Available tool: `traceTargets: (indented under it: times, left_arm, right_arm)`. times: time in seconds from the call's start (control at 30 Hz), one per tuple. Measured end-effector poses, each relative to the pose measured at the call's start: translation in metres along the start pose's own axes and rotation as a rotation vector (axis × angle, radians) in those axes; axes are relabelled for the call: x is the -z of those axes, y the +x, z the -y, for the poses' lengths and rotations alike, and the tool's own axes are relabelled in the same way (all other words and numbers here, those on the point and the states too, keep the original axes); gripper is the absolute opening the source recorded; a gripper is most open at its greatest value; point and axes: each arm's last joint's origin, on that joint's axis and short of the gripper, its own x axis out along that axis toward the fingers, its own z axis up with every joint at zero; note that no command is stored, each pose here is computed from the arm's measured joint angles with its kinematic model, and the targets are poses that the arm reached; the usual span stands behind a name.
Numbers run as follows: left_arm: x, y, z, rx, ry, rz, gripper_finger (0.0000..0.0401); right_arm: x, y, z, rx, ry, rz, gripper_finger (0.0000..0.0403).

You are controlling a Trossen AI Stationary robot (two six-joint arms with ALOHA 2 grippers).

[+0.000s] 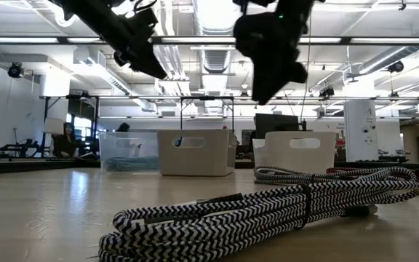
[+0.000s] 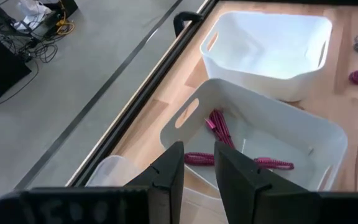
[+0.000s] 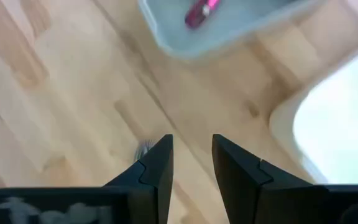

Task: Pick & Place USB Port
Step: Put the pink charger cable into the gray bin

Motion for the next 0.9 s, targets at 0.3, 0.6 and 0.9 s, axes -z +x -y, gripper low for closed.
traceTargets:
  times: [0.3, 0.6, 0.9]
  left_arm:
    - [0.003, 0.002, 0.001, 0.001, -0.005, 0.009, 0.0092]
    - [0.016, 0.006, 0.006, 0.098, -0.076, -0.034, 0.0092]
    - [0.034, 0.014, 0.012, 0.186, -0.057, -0.037, 0.0092]
  right_arm:
    - [0.052, 0.004, 0.006, 0.05, 0.161, -0.094, 0.0095]
    - [0.095, 0.029, 0.026, 0.137, 0.269, -0.257, 0.0095]
    - [0.112, 0.043, 0.039, 0.188, 0.319, -0.315, 0.0092]
